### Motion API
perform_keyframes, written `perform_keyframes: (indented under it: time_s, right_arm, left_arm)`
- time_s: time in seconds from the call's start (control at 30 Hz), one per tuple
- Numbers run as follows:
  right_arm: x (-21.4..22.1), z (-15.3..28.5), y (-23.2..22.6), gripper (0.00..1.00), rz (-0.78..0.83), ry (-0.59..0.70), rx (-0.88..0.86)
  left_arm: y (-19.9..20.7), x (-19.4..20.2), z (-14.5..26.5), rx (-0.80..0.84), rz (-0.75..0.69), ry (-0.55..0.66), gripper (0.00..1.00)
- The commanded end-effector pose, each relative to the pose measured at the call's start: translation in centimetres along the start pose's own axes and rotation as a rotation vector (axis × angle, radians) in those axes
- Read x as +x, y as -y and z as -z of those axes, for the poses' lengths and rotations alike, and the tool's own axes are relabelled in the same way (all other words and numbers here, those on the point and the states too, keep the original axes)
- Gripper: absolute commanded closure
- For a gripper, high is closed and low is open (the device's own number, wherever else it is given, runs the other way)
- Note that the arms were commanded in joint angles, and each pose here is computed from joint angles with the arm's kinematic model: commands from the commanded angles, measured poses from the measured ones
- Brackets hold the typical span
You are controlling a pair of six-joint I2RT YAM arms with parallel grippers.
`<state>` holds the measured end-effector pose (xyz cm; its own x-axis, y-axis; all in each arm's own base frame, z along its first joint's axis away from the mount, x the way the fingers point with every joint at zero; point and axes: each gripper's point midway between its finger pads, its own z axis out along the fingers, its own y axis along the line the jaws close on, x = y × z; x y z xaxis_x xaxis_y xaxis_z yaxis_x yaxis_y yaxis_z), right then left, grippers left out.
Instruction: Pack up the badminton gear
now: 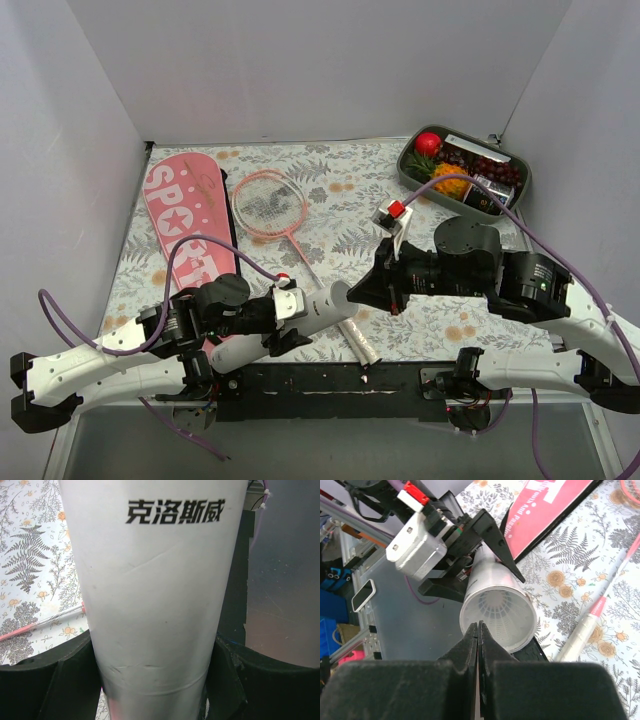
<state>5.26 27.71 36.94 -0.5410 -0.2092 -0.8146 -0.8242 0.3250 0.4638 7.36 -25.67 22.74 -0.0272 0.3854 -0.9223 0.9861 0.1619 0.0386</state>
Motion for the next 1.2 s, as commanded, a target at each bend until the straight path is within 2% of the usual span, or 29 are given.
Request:
perform_keyframes:
  time_s: [0.0,0.47,0.7,0.9,1.17]
  right_arm:
    - [-0.7,-0.2,0.6,0.99,-0.010,0.031,0.045]
    - [0.8,-4.8,1.6,0.99,-0.020,0.000,0.030]
    - [5.4,-8.0,1.3,0.99,-0.053,-0.197,-0.048]
    - [6.8,-7.9,2.4,0.99,-0.061,-0.225,-0.008]
    - [8.1,-5.9,4.9,0.99,-0.071,-0.244,0.132]
  left_arm:
    - [-0.2,-1.6,0.2,-0.011,-0.007,0.070,0.87]
    - [-0.2,-1.7,0.4,-0.011,-0.004,0.079,0.87]
    - [-0.2,-1.9,0.6,-0.014,-0.007,0.084,0.87]
    - [-0.1,-2.3,1.1,-0.014,-0.013,0.105,0.87]
    - [-0.3,-2.6,1.3,-0.024,-0.015,0.109,0.87]
